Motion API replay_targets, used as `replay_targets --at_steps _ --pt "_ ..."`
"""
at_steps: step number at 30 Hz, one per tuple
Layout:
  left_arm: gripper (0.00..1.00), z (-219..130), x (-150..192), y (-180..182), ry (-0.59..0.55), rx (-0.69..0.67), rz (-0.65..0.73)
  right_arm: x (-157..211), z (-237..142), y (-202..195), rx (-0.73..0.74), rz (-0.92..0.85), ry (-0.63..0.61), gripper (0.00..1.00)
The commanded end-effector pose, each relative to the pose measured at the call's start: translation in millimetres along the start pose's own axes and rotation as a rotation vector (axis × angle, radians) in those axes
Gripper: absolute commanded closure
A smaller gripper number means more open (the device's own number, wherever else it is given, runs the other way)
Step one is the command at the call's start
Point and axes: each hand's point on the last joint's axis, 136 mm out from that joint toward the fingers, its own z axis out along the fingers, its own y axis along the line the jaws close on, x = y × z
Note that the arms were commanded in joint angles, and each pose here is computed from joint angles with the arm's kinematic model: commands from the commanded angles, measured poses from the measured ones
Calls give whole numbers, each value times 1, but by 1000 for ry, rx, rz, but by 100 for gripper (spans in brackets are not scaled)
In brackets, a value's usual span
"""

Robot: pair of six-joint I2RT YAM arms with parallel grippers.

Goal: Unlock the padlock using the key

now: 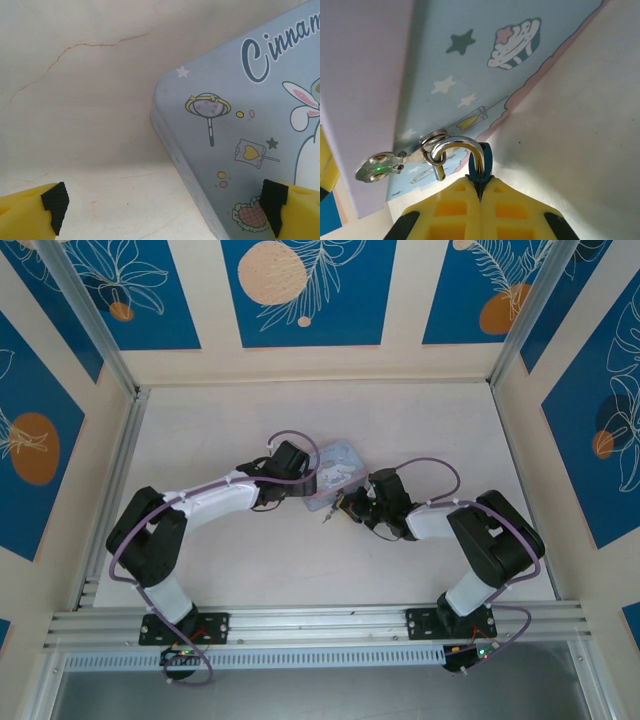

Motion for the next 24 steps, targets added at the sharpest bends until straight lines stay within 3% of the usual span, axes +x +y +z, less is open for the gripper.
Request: replay_targets --at_steps 1,14,24 --pt "0 12 45 24 139 -89 66 -15 -2 -1 -1 35 -60 100" --pt "0 16 49 26 152 -103 67 -38 -12 -1 21 -3 -89 100" --pt "0 16 42 20 140 -89 61 -31 -35 -7 12 -20 -105 100"
